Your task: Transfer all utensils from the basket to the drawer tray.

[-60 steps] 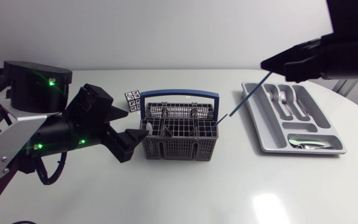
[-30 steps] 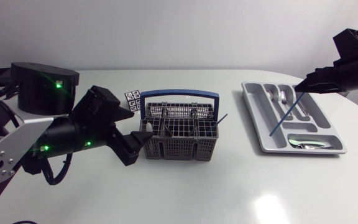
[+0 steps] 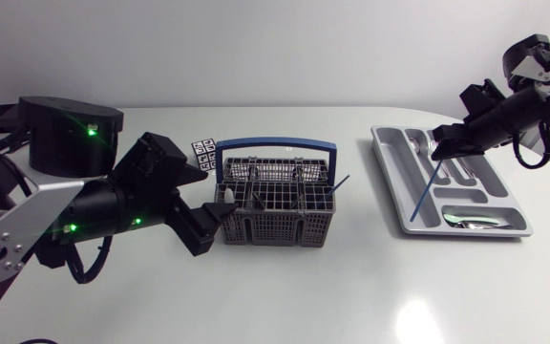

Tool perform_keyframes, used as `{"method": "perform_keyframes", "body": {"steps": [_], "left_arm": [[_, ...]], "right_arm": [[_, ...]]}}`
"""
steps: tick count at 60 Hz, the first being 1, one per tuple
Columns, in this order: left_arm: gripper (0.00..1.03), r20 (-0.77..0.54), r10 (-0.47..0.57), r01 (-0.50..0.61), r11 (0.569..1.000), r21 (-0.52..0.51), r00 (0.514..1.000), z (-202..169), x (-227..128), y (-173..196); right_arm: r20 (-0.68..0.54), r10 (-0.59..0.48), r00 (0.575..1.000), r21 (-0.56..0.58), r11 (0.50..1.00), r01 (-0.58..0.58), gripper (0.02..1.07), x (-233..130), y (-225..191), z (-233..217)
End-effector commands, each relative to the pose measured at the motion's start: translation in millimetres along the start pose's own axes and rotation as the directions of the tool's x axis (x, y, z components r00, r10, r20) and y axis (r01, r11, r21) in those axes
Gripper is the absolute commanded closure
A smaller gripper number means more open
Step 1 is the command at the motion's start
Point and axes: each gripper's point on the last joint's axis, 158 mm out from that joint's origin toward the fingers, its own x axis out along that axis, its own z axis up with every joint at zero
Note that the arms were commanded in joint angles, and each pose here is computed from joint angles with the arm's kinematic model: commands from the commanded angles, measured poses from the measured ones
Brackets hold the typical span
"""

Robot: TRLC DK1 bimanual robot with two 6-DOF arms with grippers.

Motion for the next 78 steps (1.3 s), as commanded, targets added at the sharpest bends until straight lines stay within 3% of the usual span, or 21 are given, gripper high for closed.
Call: {"method": "perform_keyframes", "body": {"steps": [1,16,30,36,45,58,78], "left_arm": [[0.10,-0.033,-0.012,0.013,1.000,0.026,0.999,-15,5,-6],[0.10,-0.035,-0.011,0.013,0.999,0.033,0.999,-16,7,-7],[0.10,-0.035,-0.007,0.008,0.999,0.045,0.999,-17,9,-8],[0.10,-0.031,-0.004,0.006,0.999,0.047,1.000,-16,10,-8],[0.09,-0.031,-0.005,0.007,0.999,0.051,1.000,-18,14,-8],[0.09,-0.033,-0.010,0.011,0.998,0.054,0.999,-18,22,-9],[0.10,-0.030,-0.003,0.007,0.993,0.119,1.000,-10,37,-27]], "right_arm": [[0.000,-0.010,1.000,0.005,1.000,0.010,1.01,15,-3,10],[0.059,-0.014,0.998,0.000,1.000,0.014,0.99,66,-19,31],[0.138,-0.044,0.989,-0.012,0.999,0.046,0.58,82,-24,44],[0.235,-0.053,0.971,-0.045,0.997,0.065,0.43,59,-15,51],[0.354,0.019,0.935,-0.153,0.988,0.038,0.22,20,35,37],[0.344,0.200,0.917,-0.264,0.958,-0.110,0.22,-4,106,-5],[0.284,0.335,0.898,-0.414,0.888,-0.200,0.26,-14,189,-56]]}}
